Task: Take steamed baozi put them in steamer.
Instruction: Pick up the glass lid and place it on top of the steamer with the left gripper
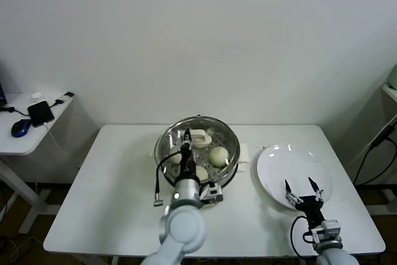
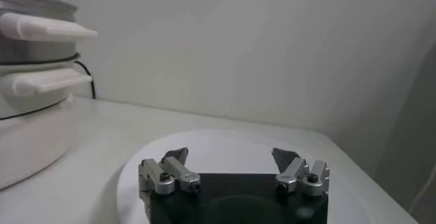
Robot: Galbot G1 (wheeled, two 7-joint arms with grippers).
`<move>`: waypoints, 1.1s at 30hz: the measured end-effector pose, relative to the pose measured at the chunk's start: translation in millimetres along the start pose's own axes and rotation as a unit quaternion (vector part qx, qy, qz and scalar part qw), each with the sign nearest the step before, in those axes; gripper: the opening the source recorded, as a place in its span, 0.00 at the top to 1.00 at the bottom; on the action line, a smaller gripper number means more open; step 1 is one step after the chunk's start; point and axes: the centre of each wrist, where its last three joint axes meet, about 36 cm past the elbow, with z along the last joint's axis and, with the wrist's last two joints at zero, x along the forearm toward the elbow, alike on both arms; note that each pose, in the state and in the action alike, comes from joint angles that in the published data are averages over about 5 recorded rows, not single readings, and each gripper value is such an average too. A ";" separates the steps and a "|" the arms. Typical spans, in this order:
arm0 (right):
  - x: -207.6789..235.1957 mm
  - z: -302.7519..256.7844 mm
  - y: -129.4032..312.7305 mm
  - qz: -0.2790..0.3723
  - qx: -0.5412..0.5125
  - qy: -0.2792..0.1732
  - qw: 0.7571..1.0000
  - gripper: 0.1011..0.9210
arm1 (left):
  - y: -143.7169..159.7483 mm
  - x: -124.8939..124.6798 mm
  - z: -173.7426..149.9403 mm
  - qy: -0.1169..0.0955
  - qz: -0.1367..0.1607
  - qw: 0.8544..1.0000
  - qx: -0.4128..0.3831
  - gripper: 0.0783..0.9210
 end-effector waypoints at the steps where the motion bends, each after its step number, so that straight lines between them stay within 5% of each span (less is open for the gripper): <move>1: 0.1 0.5 0.6 0.001 -0.001 0.000 1.000 0.12 | -1.3 -0.8 -2.9 0.001 0.000 1.000 0.000 0.94; 33: 2.2 8.9 10.9 0.015 -0.006 -0.016 1.000 0.12 | -44.5 -16.1 -16.0 0.009 -0.012 0.998 -0.062 0.94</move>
